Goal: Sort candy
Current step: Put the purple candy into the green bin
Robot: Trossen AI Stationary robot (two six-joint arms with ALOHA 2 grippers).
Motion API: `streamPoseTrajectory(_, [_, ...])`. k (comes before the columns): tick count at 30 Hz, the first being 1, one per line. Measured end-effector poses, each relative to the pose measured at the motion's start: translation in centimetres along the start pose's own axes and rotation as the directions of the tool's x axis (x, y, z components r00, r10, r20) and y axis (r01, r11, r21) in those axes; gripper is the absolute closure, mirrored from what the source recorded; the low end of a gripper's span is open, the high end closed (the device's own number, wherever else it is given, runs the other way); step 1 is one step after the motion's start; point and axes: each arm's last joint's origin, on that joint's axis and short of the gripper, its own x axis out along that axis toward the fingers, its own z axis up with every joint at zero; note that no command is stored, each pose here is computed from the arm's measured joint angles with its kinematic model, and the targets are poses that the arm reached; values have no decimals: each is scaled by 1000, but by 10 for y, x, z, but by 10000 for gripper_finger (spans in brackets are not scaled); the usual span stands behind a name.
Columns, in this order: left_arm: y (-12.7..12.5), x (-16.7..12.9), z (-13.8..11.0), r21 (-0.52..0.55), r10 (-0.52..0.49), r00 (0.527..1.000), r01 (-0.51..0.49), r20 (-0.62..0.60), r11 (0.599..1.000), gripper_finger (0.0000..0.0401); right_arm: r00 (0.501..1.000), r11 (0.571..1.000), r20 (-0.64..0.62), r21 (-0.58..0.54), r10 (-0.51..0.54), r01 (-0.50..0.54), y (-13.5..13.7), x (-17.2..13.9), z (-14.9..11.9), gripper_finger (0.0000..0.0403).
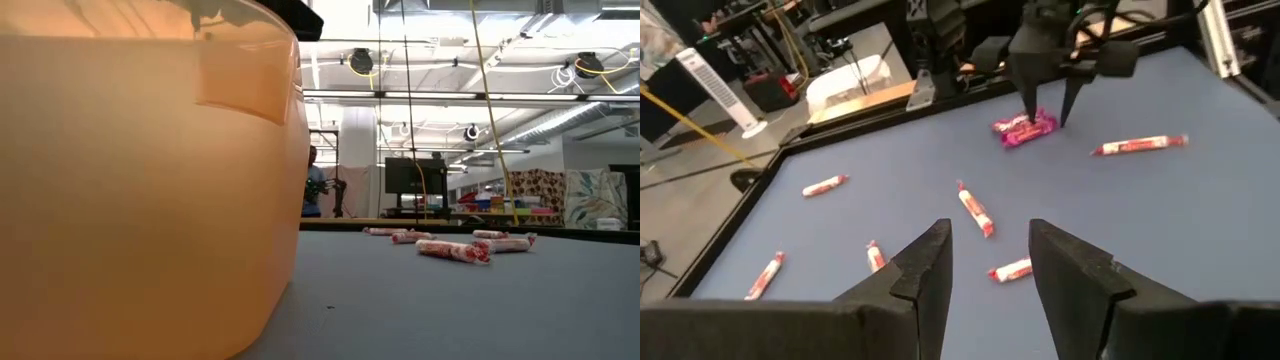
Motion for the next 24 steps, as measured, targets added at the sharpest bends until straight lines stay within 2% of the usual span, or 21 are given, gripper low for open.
streamPoseTrajectory(5, [-1,0,0,0,-29,1000,29,4,1000,260,1000,999,-18,32,-5,6,-3,3,-2,256])
streamPoseTrajectory(14, [-1,0,2,-8,-42,999,43,19,999,260,999,1000,-32,0,-1,1,-2,3,-2,393])
streamPoseTrajectory(20, [-1,0,2,-12,-44,999,45,24,999,260,999,999,-31,-34,27,-28,8,-12,6,399])
streamPoseTrajectory(24, [-2,0,7,-34,-81,994,84,70,996,260,997,996,61,-73,57,-53,19,-33,18,400])
